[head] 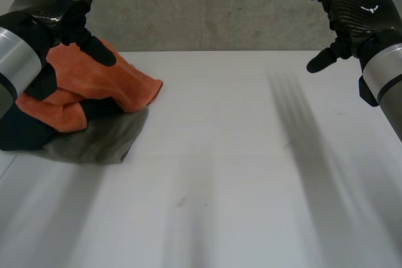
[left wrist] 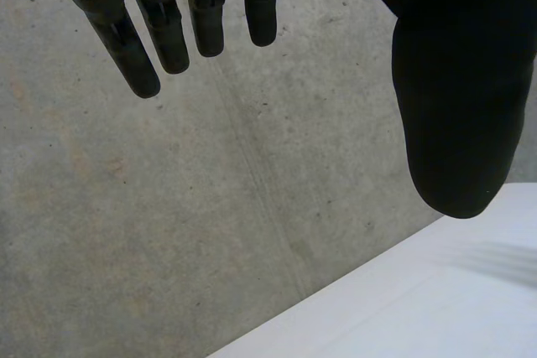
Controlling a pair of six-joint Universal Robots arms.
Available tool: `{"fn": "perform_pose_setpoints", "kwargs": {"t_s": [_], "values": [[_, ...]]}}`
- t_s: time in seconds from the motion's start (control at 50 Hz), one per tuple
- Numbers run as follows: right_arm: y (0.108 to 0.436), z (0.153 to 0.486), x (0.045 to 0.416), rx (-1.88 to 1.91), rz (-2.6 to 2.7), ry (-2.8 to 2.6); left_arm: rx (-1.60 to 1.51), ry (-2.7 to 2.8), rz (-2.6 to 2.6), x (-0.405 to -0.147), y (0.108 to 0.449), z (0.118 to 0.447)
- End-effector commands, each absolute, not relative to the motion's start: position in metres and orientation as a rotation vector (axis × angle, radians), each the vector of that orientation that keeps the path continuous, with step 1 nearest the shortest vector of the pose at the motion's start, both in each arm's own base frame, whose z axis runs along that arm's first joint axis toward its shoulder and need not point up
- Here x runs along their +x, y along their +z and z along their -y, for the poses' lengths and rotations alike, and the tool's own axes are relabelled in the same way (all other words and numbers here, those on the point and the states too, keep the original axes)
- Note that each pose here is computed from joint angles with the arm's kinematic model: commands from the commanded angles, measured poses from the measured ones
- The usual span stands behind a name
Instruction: Fold the laundry.
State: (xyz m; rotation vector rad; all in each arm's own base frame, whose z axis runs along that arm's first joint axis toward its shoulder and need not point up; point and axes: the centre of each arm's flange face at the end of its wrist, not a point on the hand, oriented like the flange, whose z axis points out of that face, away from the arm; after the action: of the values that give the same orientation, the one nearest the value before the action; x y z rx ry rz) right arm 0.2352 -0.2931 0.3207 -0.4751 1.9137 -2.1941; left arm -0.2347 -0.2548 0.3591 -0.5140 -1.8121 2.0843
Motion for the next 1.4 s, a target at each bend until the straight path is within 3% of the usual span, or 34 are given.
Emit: {"fn": "perform_pose_setpoints", "kwargs": {"t_s": [0.02, 0.2, 0.38, 0.44, 0.52, 0.7, 0.78, 0.9, 1.0, 1.08, 1.2, 1.24, 1.3, 1.38, 1.4], "values": [[0.322, 0.292, 0.235, -0.471, -1.905, -2.2, -0.514, 2.085, 1.812, -0.235, 0.359, 0.255], [0.328, 0.288, 0.236, -0.477, -1.804, -2.275, -0.595, 2.119, 1.837, -0.235, 0.355, 0.257], [0.334, 0.286, 0.236, -0.481, -1.786, -2.296, -0.889, 2.175, 1.953, -0.24, 0.322, 0.277], [0.332, 0.285, 0.237, -0.495, -1.793, -2.291, -0.942, 2.219, 2.002, -0.237, 0.309, 0.297], [0.331, 0.284, 0.239, -0.516, -1.804, -2.287, -0.903, 2.348, 2.09, -0.216, 0.292, 0.344], [0.326, 0.284, 0.24, -0.542, -1.823, -2.284, -0.941, 2.48, 2.317, -0.171, 0.199, 0.462], [0.318, 0.288, 0.24, -0.552, -1.848, -2.267, -1.063, 2.505, 2.358, -0.162, 0.177, 0.483], [0.312, 0.29, 0.241, -0.574, -1.869, -2.261, -1.066, 2.582, 2.276, -0.167, 0.185, 0.489], [0.313, 0.291, 0.241, -0.581, -1.87, -2.269, -0.954, 2.717, 2.068, -0.194, 0.242, 0.469], [0.316, 0.291, 0.24, -0.576, -1.863, -2.278, -0.754, 2.756, 1.784, -0.223, 0.319, 0.418], [0.32, 0.292, 0.237, -0.567, -1.853, -2.296, -0.54, 2.641, 1.454, -0.261, 0.398, 0.337], [0.322, 0.292, 0.237, -0.566, -1.851, -2.301, -0.515, 2.537, 1.409, -0.272, 0.408, 0.303], [0.324, 0.292, 0.236, -0.564, -1.845, -2.308, -0.538, 2.453, 1.424, -0.282, 0.404, 0.281], [0.324, 0.291, 0.236, -0.565, -1.852, -2.302, -0.627, 2.298, 1.504, -0.306, 0.376, 0.255], [0.325, 0.291, 0.236, -0.565, -1.854, -2.301, -0.689, 2.203, 1.547, -0.323, 0.354, 0.242]]}}
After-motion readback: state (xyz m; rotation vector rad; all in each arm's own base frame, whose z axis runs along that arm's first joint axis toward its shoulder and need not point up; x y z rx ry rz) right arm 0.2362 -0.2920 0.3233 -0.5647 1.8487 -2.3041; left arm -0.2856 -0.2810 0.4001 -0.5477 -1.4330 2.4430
